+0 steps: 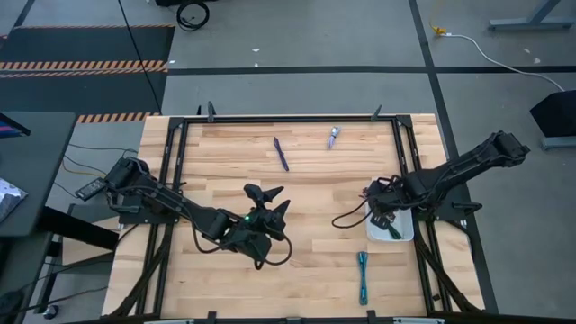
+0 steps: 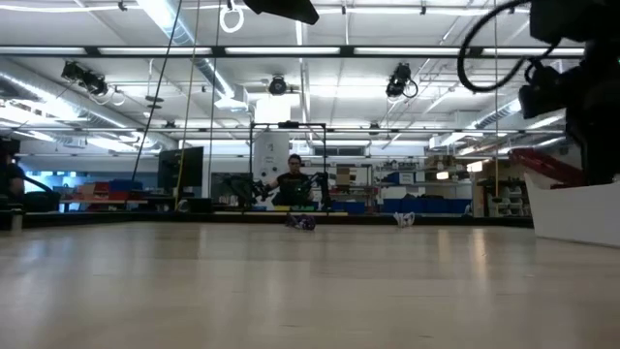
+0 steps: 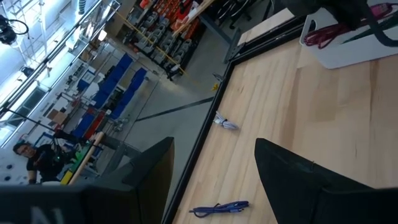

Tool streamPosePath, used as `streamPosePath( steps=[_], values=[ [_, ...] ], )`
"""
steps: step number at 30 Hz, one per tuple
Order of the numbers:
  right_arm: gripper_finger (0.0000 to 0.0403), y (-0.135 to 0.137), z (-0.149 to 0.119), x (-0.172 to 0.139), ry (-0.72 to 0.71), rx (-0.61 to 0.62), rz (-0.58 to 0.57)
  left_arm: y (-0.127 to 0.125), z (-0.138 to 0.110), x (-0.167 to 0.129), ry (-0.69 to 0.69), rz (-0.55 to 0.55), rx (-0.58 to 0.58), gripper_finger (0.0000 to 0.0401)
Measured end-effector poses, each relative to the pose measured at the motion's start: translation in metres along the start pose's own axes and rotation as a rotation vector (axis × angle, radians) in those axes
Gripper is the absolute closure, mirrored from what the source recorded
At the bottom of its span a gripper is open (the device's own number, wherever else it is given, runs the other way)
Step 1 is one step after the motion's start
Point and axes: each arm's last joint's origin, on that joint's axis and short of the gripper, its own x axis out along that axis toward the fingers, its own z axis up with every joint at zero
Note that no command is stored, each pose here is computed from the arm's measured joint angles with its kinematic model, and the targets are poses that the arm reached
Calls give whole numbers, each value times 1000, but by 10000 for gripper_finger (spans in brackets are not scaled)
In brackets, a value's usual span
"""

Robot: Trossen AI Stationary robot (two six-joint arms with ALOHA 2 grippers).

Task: Pick and place USB-C Cables
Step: Put the pink charger cable into the white bin

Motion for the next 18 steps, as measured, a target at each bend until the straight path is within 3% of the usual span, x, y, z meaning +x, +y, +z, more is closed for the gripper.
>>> streamPosePath(
  steps=[11, 18],
  values=[
    [382, 12, 10, -40, 173, 349, 165, 0, 0, 0, 0, 0, -2, 170],
    [366, 2, -4, -33, 300, 471, 32, -1, 0, -2, -3, -4, 13, 170]
  ],
)
